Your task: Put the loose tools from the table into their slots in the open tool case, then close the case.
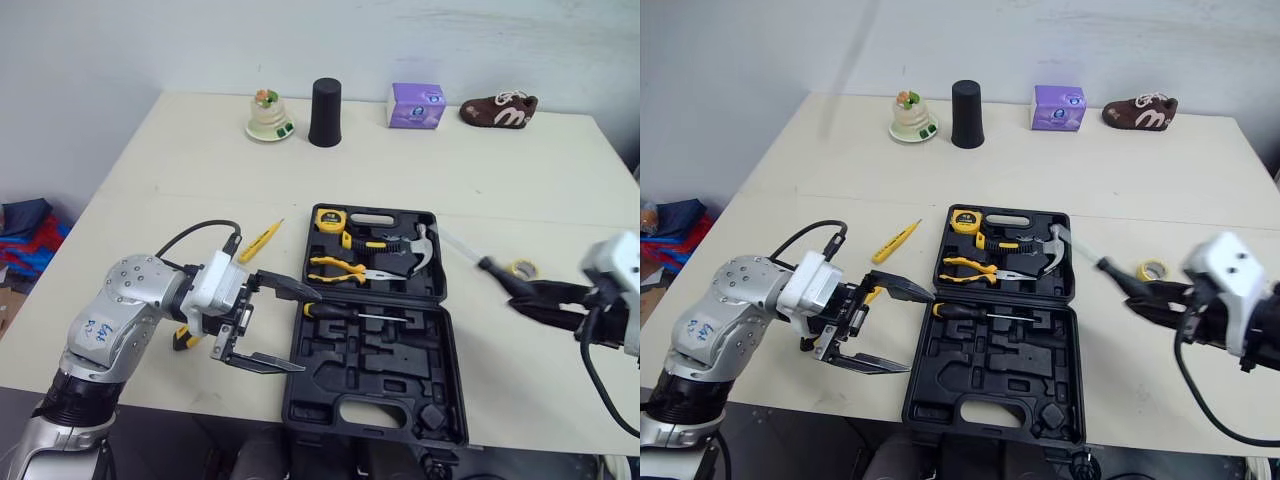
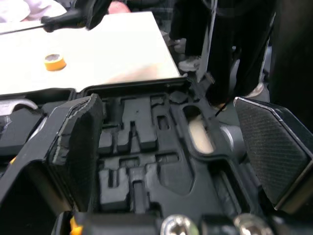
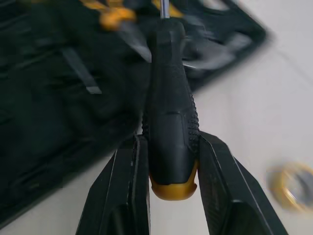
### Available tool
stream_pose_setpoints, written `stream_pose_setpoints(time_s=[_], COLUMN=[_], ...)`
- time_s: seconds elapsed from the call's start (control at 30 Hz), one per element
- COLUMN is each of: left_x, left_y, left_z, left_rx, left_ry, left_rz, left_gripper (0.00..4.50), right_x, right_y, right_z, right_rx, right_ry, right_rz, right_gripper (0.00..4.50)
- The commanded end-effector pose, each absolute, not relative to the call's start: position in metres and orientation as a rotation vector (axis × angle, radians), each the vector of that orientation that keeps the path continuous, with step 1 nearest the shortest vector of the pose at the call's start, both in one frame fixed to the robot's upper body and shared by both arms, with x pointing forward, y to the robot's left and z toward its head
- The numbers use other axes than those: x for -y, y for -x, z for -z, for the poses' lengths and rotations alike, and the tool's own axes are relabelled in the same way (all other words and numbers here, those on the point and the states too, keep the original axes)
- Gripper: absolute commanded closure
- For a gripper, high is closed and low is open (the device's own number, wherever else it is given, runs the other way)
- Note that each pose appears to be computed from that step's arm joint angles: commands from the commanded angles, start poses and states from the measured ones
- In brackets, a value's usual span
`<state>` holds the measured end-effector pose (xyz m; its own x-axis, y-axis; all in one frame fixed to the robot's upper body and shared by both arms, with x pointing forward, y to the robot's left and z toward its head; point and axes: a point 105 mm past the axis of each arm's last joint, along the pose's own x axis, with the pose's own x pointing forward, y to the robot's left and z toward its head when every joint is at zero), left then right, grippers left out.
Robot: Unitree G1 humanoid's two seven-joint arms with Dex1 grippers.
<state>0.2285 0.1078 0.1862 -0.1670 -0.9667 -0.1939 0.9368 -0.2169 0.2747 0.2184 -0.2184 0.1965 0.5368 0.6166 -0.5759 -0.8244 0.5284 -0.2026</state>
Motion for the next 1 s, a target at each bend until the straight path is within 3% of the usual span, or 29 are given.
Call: stream_pose_setpoints(time_s=[0.03,0.27,0.53,0.97,1.0], left_x=[-0.115,-0.121,-0.124,-0.123,-0.122], left_y=[-0.234,-0.235,-0.232,-0.231,-0.231], left_z=[-0.179,-0.172,-0.167,-0.165,-0.165], left_rx=[0.098,0.077,0.059,0.055,0.055], left_ry=[-0.425,-0.435,-0.438,-0.445,-0.446], left_rz=[1.718,1.681,1.659,1.649,1.649], left_gripper=[0.00,0.00,0.00,0.00,0.00], right_x=[0.201,0.172,0.169,0.170,0.169], right_y=[-0.214,-0.221,-0.224,-0.230,-0.228], right_z=[-0.180,-0.156,-0.144,-0.137,-0.137], right_rx=[-0.583,-0.604,-0.617,-0.610,-0.609], right_ry=[0.566,0.741,0.895,0.903,0.902], right_rz=[-1.001,-1.072,-1.144,-1.136,-1.153], right_gripper=[3.58,3.58,3.58,3.58,2.53])
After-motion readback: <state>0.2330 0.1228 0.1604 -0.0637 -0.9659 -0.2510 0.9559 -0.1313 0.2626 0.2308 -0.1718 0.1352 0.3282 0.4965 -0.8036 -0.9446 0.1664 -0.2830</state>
